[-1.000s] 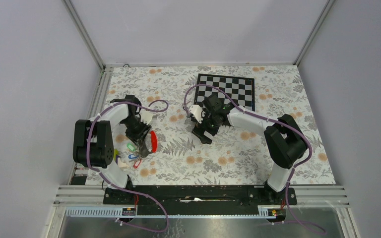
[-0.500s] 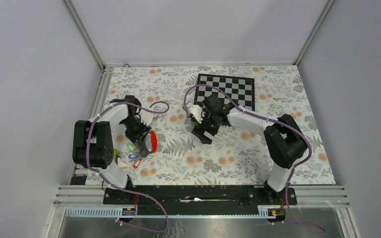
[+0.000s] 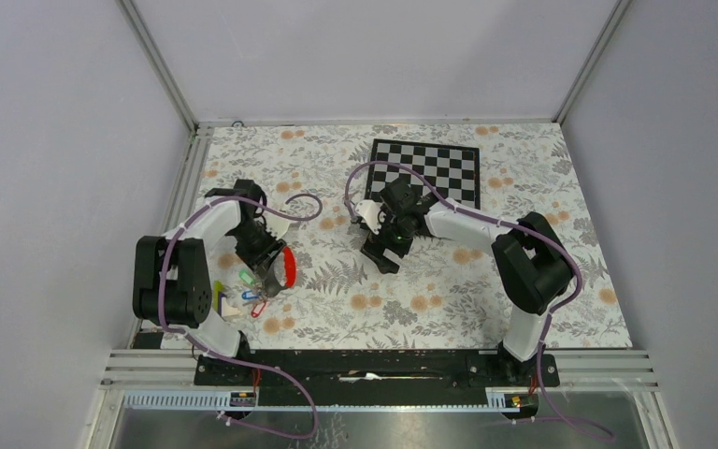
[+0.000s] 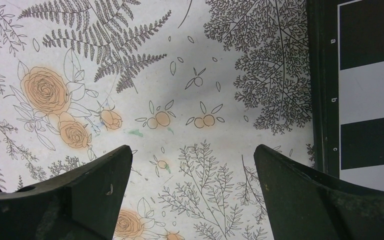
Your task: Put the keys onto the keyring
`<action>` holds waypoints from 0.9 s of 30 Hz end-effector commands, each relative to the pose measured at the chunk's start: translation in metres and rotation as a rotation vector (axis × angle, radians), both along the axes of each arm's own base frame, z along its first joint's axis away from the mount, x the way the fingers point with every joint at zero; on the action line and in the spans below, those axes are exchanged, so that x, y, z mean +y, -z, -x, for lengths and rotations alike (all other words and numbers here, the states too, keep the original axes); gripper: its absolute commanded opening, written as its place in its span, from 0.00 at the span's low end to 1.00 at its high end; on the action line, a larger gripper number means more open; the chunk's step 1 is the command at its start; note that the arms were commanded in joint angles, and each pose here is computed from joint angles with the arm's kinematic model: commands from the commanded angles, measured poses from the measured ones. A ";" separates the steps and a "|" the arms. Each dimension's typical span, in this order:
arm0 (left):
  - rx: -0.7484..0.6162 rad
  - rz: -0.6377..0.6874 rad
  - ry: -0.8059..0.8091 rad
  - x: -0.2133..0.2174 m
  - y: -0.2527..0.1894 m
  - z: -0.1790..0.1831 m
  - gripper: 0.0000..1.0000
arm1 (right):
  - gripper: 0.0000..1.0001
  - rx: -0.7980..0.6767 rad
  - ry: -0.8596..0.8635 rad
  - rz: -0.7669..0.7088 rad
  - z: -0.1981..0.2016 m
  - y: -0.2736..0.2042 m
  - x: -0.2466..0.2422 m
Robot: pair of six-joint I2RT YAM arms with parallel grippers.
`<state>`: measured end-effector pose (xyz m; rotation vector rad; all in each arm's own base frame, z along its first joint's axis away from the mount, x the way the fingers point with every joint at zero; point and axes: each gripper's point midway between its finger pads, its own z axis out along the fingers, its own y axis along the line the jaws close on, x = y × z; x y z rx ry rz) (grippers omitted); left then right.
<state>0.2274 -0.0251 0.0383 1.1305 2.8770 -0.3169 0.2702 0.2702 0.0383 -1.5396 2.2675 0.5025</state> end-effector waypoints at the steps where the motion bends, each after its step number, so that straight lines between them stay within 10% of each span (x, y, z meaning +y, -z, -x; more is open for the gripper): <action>1: -0.079 -0.008 0.085 0.000 -0.012 -0.003 0.42 | 1.00 0.024 -0.023 -0.018 -0.001 -0.005 0.008; 27: -0.161 -0.177 0.277 0.005 0.000 -0.001 0.39 | 1.00 0.029 -0.028 -0.016 0.000 -0.005 0.007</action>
